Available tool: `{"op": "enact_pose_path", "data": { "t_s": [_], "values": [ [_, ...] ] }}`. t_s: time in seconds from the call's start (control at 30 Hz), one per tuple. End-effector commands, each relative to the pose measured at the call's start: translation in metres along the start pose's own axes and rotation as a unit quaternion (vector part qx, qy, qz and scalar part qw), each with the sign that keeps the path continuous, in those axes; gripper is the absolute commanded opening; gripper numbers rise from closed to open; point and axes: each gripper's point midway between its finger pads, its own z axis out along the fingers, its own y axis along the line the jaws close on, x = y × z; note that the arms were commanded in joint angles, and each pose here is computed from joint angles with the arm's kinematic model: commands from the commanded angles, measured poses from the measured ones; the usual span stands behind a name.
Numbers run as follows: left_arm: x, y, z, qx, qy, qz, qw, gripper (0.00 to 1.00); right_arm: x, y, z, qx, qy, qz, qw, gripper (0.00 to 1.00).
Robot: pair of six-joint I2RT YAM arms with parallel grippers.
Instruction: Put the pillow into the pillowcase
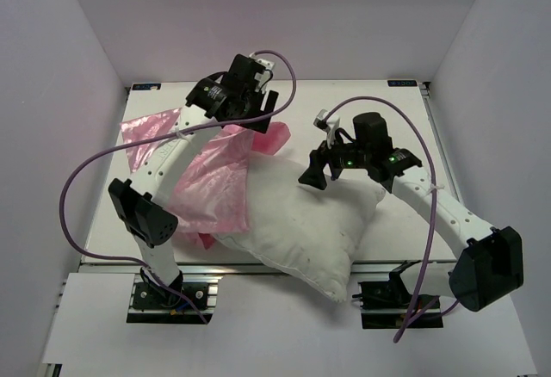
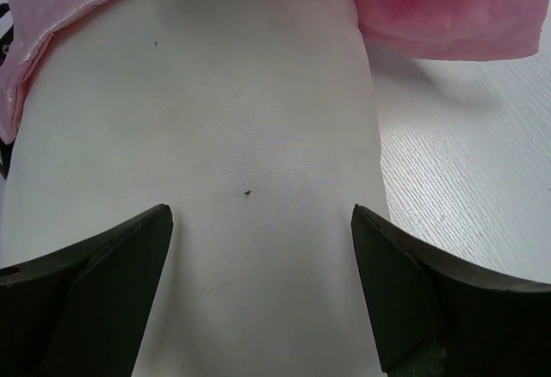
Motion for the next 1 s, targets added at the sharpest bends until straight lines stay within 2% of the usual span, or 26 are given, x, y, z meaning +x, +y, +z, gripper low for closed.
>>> {"op": "enact_pose_path", "data": {
  "t_s": [0.0,0.27,0.33,0.37,0.4,0.5,0.57,0.67,0.7,0.73,0.77,0.8,0.83,0.9,0.97],
  "values": [
    [0.008,0.015,0.003,-0.049,0.019,0.039,0.998,0.88,-0.001,-0.003,0.004,-0.003,0.001,0.009,1.000,0.89],
    [0.057,0.013,0.021,-0.045,0.080,0.050,0.995,0.76,-0.008,-0.005,0.022,-0.020,0.014,0.070,0.997,0.89],
    [0.066,0.012,0.023,-0.042,0.084,0.048,0.994,0.66,-0.013,-0.004,0.028,-0.027,0.018,0.090,0.995,0.89],
    [0.070,0.012,0.024,-0.042,0.090,0.048,0.994,0.59,-0.010,0.000,0.031,-0.035,0.027,0.097,0.994,0.89],
    [0.074,0.012,0.025,-0.045,0.096,0.047,0.993,0.40,-0.011,-0.001,0.036,-0.034,0.032,0.108,0.993,0.89],
    [0.084,0.015,0.026,-0.055,0.114,0.040,0.991,0.00,0.006,0.002,0.051,-0.023,0.073,0.119,0.990,0.89],
    [0.071,0.011,0.019,-0.045,0.095,0.023,0.994,0.00,0.024,0.008,0.066,-0.026,0.100,0.131,0.986,0.88],
    [0.027,-0.010,-0.004,0.015,0.032,-0.024,0.999,0.00,0.044,0.023,0.084,-0.052,0.136,0.154,0.977,0.64],
    [0.012,-0.018,-0.013,0.037,0.010,-0.048,0.998,0.00,0.045,0.026,0.089,-0.059,0.137,0.156,0.976,0.48],
    [-0.001,-0.025,-0.022,0.059,-0.009,-0.060,0.996,0.00,0.042,0.032,0.093,-0.074,0.135,0.157,0.976,0.38],
    [-0.020,-0.038,-0.038,0.103,-0.036,-0.072,0.991,0.00,0.044,0.036,0.100,-0.081,0.140,0.167,0.973,0.16],
    [-0.031,-0.046,-0.046,0.126,-0.051,-0.091,0.986,0.00,0.040,0.038,0.104,-0.084,0.136,0.171,0.972,0.05],
    [-0.038,-0.052,-0.053,0.146,-0.061,-0.099,0.982,0.00,0.031,0.040,0.108,-0.095,0.123,0.170,0.973,0.00],
    [-0.050,-0.067,-0.074,0.200,-0.078,-0.121,0.969,0.00,0.005,0.037,0.112,-0.095,0.097,0.178,0.975,0.00],
    [-0.059,-0.074,-0.090,0.229,-0.098,-0.144,0.958,0.00,-0.044,0.029,0.107,-0.095,0.025,0.184,0.978,0.00]
  ]
}}
